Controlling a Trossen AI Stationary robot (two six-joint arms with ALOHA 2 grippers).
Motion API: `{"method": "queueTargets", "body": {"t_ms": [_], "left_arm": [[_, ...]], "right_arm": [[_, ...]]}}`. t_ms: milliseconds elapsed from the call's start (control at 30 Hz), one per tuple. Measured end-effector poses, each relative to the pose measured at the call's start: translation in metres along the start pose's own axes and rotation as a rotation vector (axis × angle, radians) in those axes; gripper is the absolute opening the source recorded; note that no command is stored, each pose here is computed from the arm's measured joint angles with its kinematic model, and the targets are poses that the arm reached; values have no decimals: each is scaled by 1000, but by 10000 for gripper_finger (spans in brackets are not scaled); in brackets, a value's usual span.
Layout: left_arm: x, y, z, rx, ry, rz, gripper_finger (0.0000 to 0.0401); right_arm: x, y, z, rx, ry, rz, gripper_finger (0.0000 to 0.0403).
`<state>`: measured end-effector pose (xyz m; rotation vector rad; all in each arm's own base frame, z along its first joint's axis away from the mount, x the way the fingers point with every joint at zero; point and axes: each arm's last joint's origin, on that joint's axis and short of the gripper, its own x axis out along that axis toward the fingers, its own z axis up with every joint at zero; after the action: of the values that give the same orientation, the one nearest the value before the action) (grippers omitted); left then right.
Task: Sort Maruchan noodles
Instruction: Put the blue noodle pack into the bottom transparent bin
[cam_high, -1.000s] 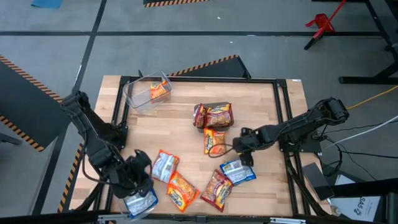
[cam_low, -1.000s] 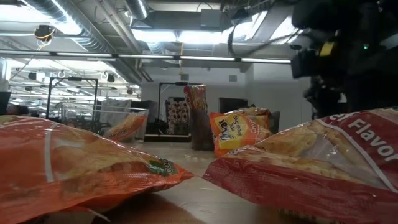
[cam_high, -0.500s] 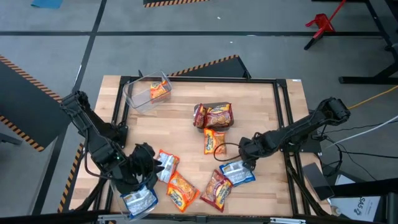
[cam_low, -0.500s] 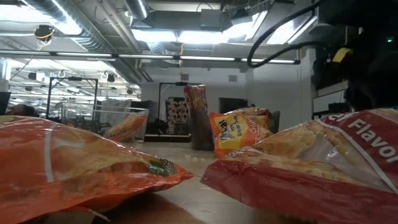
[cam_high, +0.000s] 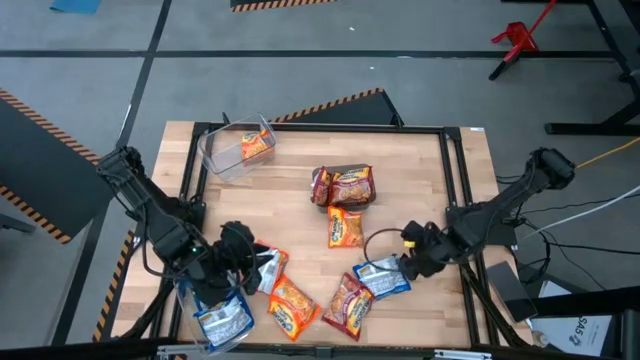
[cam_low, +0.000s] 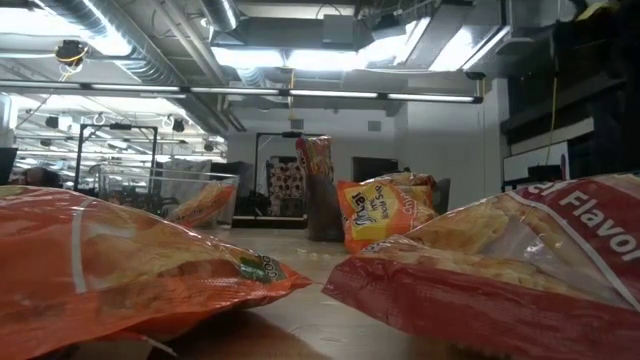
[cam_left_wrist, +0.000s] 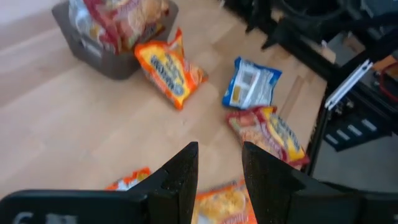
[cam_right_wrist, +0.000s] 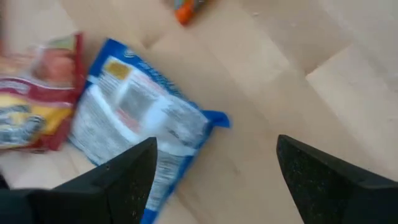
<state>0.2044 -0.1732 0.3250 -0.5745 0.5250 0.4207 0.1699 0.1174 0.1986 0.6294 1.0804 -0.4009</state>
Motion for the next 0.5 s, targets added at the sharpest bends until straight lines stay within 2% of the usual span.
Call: {"method": "queueTargets", "body": {"t_ms": [133, 267, 500], "left_arm": [[1, -1, 2, 14, -35, -1, 118], [1, -1, 3, 18, -52, 7, 118], [2, 0, 4, 45, -67, 18, 118]], "right_arm": [[18, -2, -15, 90, -12, 77, 312], [36, -15, -27, 161, -14, 105, 312], [51, -22, -32, 197, -36, 250, 312]]}}
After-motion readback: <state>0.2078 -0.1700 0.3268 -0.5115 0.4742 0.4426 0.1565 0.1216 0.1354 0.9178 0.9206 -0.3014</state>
